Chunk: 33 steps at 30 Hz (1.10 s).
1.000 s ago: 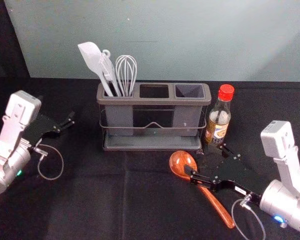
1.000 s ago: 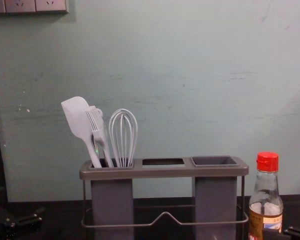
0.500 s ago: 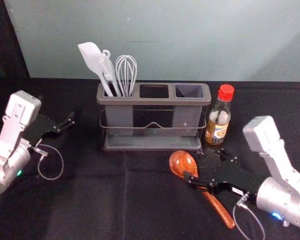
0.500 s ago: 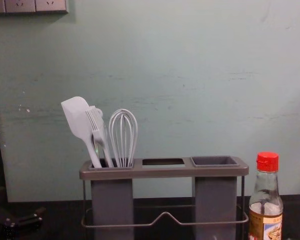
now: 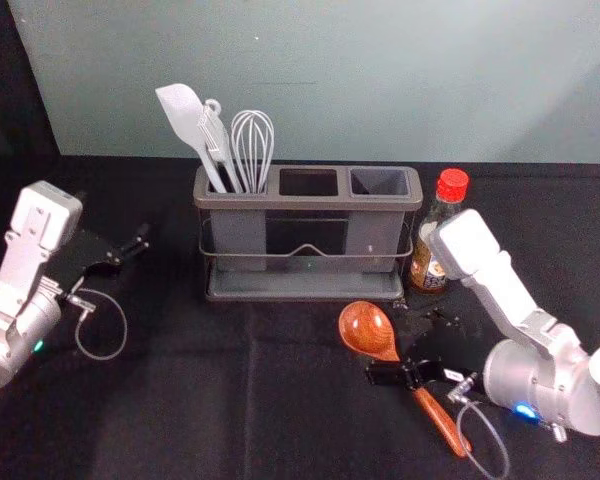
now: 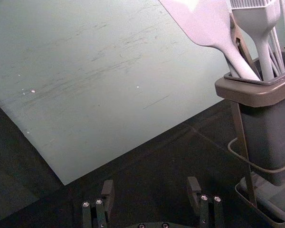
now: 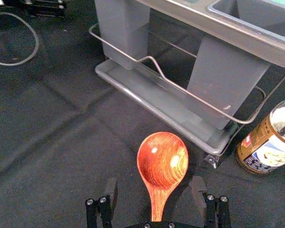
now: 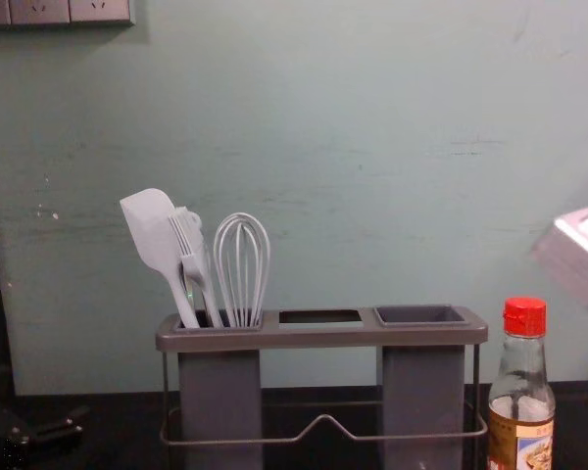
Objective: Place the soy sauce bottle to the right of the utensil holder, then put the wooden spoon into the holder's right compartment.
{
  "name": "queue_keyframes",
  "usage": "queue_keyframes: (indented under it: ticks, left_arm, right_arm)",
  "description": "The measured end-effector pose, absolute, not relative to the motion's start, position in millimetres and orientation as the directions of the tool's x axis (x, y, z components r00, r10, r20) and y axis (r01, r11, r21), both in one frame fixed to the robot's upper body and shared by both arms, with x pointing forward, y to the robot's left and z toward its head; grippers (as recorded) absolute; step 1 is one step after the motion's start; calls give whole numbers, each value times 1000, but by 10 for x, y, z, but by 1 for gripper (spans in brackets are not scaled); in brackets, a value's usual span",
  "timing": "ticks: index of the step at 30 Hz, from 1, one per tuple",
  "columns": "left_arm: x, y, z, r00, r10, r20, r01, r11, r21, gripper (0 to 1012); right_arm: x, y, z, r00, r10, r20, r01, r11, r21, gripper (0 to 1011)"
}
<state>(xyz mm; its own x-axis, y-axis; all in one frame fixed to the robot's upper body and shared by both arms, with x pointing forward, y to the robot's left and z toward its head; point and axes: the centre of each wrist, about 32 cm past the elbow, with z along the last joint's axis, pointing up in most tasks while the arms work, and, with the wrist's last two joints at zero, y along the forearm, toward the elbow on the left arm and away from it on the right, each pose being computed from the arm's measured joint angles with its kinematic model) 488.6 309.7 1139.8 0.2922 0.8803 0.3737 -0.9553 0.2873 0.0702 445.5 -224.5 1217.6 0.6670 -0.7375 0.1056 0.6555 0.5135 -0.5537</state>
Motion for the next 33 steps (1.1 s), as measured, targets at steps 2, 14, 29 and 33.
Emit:
queue_keyframes:
  ticks: [2,14,29,33]
  left_arm:
    - [4886,3097,11398,292,880,374,-955,287,70,1005]
    - [4886,3097,11398,292,880,374,-955,287,70,1005]
    - [4886,3097,11398,292,880,374,-955,287,70,1005]
    - [4886,3097,11398,292,880,374,-955,287,70,1005]
  right_arm:
    - [4457,-2179,12176,652,-749,114,665,494,-559,1004]
    - [4457,-1938,12070,574,-810,115,720,434,-541,1004]
    - [4625,-1818,11943,551,-830,91,724,420,-547,1004]
    - [4662,-1802,11925,550,-830,91,722,418,-551,1004]
